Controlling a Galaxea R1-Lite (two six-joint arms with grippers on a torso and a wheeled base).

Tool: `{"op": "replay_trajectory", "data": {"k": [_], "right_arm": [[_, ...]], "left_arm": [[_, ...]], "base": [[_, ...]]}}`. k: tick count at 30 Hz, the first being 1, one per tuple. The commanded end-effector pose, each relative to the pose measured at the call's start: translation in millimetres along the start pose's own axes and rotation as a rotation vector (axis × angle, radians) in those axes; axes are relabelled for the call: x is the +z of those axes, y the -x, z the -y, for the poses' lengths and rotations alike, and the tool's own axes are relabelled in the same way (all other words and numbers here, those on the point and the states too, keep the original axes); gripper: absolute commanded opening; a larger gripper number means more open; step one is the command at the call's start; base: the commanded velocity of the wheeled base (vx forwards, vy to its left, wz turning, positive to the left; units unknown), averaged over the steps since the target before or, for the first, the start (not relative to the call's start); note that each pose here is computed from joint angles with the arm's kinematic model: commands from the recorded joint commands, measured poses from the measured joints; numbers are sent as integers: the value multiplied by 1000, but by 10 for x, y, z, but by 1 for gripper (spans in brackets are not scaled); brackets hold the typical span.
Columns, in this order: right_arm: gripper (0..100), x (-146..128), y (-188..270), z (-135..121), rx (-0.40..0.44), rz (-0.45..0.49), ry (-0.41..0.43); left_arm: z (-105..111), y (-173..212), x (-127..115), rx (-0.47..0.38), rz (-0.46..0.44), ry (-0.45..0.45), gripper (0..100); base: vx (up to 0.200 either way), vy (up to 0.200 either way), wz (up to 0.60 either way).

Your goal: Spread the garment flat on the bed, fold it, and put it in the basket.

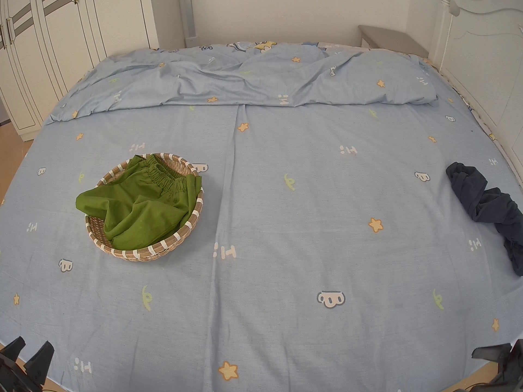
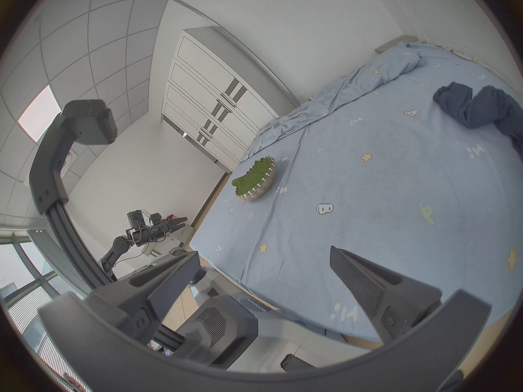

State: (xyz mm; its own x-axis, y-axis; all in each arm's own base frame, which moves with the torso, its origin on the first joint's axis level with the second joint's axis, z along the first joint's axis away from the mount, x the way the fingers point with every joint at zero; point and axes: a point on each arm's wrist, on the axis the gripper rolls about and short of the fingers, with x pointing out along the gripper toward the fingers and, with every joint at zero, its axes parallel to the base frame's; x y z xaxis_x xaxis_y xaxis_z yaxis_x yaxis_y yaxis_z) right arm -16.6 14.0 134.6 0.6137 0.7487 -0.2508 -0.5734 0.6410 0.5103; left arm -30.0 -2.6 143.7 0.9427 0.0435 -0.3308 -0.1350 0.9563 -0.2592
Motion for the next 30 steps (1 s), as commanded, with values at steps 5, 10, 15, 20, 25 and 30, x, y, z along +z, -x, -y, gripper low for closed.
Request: {"op": "replay_trajectory", "data": {"k": [5, 10, 15, 20, 25, 30], "right_arm": [[100, -356, 157, -42, 22, 62, 63], [100, -421, 112, 24, -6, 44, 44], [100, -441, 99, 41, -235, 161, 67], [100, -502, 109, 80, -396, 255, 184], [100, -466, 104, 232, -815, 436, 200], [100, -444, 47, 341, -928, 592, 290]], "left_arm": [[-154, 24, -449, -88, 98, -30, 100], [-169, -60, -495, -97, 169, -51, 100], [-184, -264, -547, -82, 347, -216, 100], [-202, -293, -601, -47, 310, -302, 100], [-198, -294, -585, -53, 337, -287, 100], [-199, -293, -583, -51, 339, -265, 100]], "base": [[0, 0, 0], [0, 0, 0], [0, 0, 0], [0, 0, 0], [0, 0, 0], [0, 0, 0]]}}
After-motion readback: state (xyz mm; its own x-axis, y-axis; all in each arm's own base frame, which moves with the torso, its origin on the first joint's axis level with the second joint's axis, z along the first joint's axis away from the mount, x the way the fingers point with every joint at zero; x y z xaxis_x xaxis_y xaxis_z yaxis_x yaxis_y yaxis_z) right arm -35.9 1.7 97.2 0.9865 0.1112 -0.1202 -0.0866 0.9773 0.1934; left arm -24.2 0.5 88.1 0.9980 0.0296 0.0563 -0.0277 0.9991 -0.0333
